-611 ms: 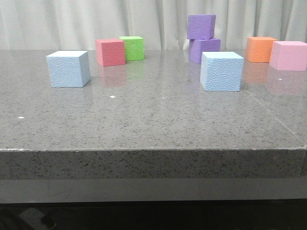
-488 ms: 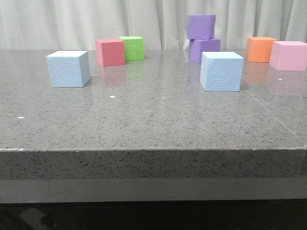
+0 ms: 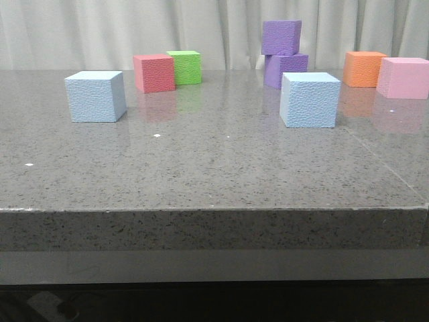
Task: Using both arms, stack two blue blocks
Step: 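Move the right gripper toward the light-blue cube near the purple stack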
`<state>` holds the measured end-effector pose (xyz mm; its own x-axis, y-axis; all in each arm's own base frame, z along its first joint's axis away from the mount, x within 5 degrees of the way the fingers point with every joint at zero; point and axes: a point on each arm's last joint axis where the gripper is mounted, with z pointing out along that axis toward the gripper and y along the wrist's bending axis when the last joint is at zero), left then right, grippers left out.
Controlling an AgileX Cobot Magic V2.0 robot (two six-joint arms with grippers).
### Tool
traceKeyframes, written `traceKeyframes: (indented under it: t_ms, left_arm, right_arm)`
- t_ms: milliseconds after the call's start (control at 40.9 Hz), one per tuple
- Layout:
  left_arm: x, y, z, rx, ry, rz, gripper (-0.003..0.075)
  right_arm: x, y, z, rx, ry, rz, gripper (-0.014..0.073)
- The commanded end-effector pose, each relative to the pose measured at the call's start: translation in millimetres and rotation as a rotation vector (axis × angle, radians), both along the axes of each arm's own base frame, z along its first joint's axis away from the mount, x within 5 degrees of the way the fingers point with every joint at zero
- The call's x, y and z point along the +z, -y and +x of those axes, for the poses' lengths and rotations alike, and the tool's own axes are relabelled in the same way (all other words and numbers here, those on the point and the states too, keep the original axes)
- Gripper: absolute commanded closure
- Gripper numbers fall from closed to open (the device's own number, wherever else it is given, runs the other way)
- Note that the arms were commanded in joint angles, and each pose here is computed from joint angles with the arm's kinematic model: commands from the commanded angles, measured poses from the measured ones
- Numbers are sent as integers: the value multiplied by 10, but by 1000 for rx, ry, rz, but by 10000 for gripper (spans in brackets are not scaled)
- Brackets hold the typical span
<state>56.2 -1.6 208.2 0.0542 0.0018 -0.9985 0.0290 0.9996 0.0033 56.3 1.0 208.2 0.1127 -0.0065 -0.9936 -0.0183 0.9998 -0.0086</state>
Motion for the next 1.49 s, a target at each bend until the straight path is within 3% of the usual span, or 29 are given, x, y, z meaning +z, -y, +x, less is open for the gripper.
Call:
traceKeyframes:
  t_ms: [0, 171, 317, 488, 659, 952, 1246, 1343, 1465]
  left_arm:
    - [125, 4, -30, -7, 144, -20, 741]
    - [505, -4, -131, -14, 342, -75, 741]
    - [946, -8, -266, -17, 372, -78, 741]
    - [1426, -7, -302, -16, 266, -75, 741]
    - [1695, 1, -144, -10, 24, -68, 741]
    - [1595, 16, 254, -5, -207, -65, 741]
    - [1496, 23, 474, -2, -315, -64, 739]
    - [1480, 24, 507, -2, -329, -63, 708]
    - [1469, 18, 533, 5, -339, -47, 567]
  right_arm:
    - [151, 4, -45, -4, 158, 0, 662]
    - [469, 6, -127, -4, 253, 2, 662]
    - [888, 5, -271, 0, 276, 1, 662]
    - [1312, 2, -323, 5, 210, -2, 662]
    - [1591, -8, -139, 12, -1, -8, 662]
    - [1390, -24, 330, 19, -392, -16, 662]
    - [1201, -31, 610, 21, -565, -18, 650]
    - [1175, -32, 652, 21, -586, -19, 543]
    - [1174, -32, 665, 21, -585, -19, 253]
